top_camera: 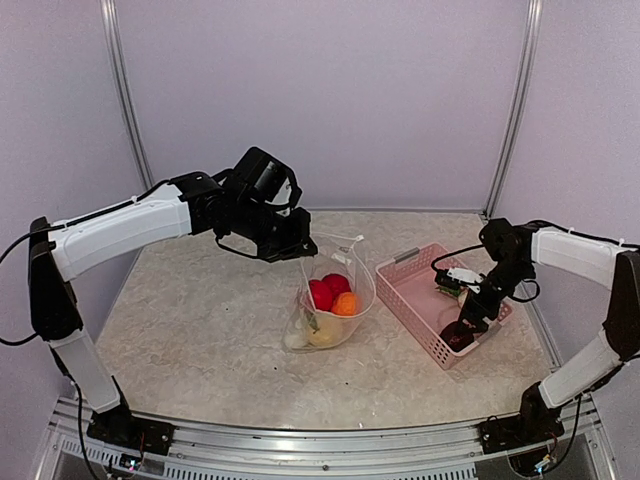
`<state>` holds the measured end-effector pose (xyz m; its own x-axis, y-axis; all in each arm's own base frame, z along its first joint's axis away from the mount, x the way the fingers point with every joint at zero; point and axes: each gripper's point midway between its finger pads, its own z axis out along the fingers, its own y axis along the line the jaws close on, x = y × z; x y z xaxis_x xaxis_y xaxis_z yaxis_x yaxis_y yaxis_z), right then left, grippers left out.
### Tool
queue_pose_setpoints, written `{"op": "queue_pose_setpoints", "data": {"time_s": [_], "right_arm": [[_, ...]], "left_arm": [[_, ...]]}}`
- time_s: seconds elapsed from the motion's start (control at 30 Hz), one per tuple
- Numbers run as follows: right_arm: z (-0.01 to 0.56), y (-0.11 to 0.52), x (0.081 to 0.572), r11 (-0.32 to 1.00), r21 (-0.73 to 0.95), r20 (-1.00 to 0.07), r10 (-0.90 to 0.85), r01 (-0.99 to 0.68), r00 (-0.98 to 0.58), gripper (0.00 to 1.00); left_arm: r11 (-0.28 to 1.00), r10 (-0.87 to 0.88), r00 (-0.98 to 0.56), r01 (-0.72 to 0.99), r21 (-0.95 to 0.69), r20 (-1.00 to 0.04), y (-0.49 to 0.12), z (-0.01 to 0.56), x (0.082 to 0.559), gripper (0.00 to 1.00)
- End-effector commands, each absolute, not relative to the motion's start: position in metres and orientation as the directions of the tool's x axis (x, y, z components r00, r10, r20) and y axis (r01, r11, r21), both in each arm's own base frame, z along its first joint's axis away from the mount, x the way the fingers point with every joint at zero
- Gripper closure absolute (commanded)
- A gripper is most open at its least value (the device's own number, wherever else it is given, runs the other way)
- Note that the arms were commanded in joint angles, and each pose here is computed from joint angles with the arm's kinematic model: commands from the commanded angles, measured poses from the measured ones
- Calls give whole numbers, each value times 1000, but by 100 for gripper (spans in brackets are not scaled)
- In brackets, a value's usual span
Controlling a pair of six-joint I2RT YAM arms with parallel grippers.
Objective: Place the food in the zip-top bag and seal the zipper
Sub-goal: Pick up the fake fruit from the bin.
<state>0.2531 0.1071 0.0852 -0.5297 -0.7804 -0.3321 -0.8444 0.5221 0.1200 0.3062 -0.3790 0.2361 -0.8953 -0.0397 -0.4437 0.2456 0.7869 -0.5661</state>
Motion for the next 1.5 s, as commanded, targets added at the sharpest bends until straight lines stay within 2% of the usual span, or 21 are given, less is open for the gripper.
{"op": "queue_pose_setpoints", "data": {"time_s": [0.0,0.37,0.6,0.67,0.8,1.07,1.23,1.47], "right_arm": [[71,112,239,475,153,-298,-814,-867,-499,14],[42,103,245,521,145,-208,-815,-841,-540,15],[38,104,249,534,153,-202,-807,-831,-555,19],[39,105,251,537,156,-206,-803,-829,-559,26],[49,108,258,541,140,-236,-795,-829,-558,34],[139,134,294,527,64,-455,-740,-847,-495,43],[207,169,303,455,51,-619,-684,-889,-386,43],[284,227,309,360,-26,-771,-601,-933,-211,43]], "left_arm": [[779,-36,-885,265,-568,-463,-381,250,304,100],[781,-27,-887,269,-564,-460,-383,249,301,100],[781,-26,-891,266,-565,-454,-384,246,300,100],[780,-26,-891,266,-567,-454,-384,245,301,100],[776,-18,-892,272,-569,-452,-387,244,302,100],[775,-11,-893,276,-568,-449,-391,243,304,100],[771,-14,-897,272,-576,-443,-394,242,308,100],[767,-13,-899,272,-581,-439,-399,244,309,100]]}}
